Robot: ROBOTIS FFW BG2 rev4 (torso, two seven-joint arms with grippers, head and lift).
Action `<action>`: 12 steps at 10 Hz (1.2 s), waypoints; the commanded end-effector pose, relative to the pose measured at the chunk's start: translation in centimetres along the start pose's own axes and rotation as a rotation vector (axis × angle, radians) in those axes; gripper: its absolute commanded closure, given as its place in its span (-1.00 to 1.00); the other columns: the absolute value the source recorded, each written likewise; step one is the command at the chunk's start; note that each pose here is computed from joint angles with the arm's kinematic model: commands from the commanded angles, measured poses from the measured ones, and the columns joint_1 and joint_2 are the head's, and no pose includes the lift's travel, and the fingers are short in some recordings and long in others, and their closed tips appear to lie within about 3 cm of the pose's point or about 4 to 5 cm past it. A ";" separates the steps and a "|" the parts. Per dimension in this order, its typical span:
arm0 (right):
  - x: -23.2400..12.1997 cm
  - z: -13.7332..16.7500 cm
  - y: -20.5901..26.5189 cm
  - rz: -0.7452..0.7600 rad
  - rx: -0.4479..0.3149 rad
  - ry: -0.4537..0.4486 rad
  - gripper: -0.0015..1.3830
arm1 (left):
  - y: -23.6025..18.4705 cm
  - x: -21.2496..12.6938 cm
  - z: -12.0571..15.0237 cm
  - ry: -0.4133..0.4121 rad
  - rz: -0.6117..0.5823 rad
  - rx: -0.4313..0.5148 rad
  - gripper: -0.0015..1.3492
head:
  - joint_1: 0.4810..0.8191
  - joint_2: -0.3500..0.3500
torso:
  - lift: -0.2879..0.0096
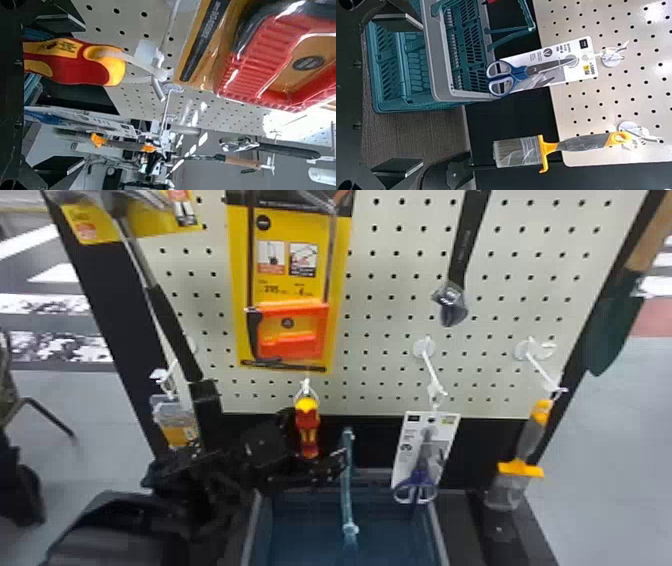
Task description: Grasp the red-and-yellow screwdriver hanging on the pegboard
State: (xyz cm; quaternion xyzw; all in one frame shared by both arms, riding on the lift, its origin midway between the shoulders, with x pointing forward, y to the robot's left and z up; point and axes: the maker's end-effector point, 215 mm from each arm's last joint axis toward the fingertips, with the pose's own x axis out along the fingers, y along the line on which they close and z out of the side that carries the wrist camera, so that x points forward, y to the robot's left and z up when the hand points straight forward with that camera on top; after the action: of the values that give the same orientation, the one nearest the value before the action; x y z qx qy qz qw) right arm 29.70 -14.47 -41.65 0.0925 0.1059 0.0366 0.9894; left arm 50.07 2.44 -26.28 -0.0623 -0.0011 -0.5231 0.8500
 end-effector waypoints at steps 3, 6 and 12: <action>0.1 -0.1 0.0 0.001 0.000 0.000 -0.85 | 1.0 -0.2 -0.5 0.063 -0.002 0.038 -0.38 | -0.60 0.00 | 0.26; 0.1 -0.1 0.1 0.002 0.000 0.000 -0.85 | 1.6 -0.9 -1.0 0.092 0.015 0.051 0.01 | -0.60 0.00 | 0.26; 0.1 -0.1 0.1 0.002 0.000 0.000 -0.85 | 1.7 -1.1 -0.8 0.107 0.029 0.086 0.54 | -0.60 0.00 | 0.26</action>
State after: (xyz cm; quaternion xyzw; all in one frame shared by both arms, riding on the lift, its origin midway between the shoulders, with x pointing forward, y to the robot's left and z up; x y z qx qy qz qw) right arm 29.74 -14.38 -41.69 0.0927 0.1059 0.0378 0.9893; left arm 51.01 4.03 -27.34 0.0014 0.0226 -0.5131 0.8581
